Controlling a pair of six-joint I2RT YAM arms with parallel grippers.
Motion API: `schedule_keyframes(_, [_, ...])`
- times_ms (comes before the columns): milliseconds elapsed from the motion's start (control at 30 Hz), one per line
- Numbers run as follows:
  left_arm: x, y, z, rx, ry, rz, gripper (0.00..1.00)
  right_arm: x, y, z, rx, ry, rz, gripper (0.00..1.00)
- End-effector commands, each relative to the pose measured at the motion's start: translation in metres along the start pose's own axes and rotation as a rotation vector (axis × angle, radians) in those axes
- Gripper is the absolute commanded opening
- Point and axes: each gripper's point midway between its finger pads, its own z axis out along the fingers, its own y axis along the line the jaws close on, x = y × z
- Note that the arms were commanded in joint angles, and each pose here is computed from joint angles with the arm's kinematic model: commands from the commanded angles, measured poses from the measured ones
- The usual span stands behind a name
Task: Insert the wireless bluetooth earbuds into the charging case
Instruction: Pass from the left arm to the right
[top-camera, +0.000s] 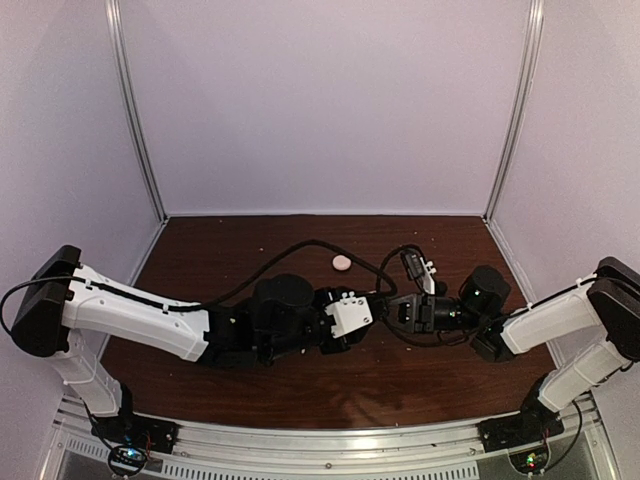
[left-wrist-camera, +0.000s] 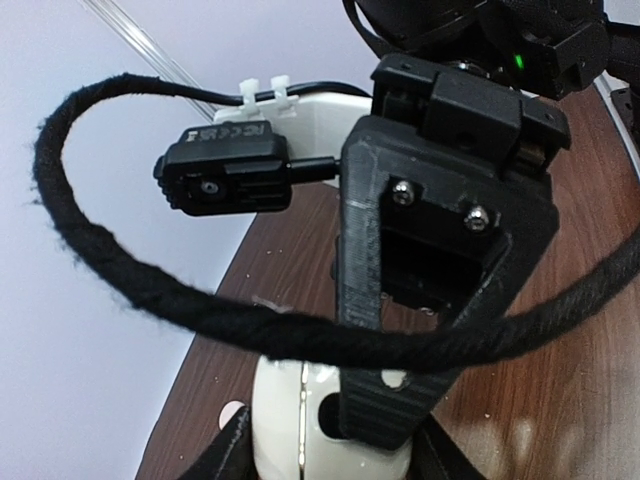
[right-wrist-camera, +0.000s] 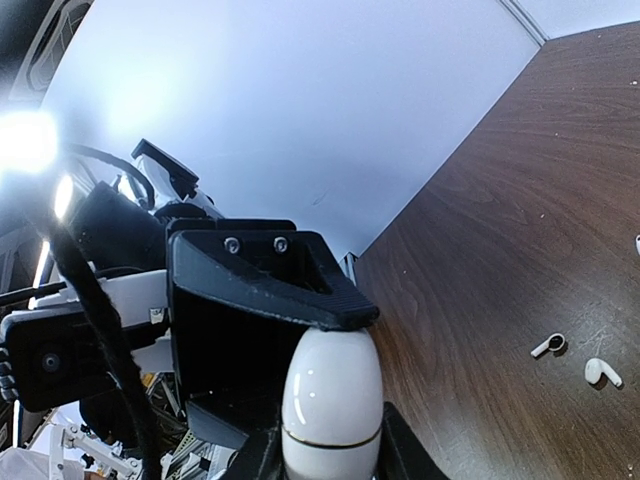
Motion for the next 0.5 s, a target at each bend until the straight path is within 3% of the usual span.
schedule_keyframes(0, [-0.0188, 0.0122, 0.0003, -0.042, -0.048, -0.035, 0.38, -0.0025, 0.0124, 0.0004, -0.027, 0.001, -0.057, 0.28])
schedule_keyframes(233, [-0.0185, 0.0133, 0.0005, -0.048, -0.045, -0.038, 0.41, -0.0035, 0.0137, 0.0001, -0.028, -0.002, -0.064, 0.24])
schedule_keyframes(467, [-0.0171, 0.0195, -0.0077, -0.061, -0.032, -0.084, 0.74, -0.0082, 0.0173, -0.0013, -0.029, -0.012, -0.102, 0.15])
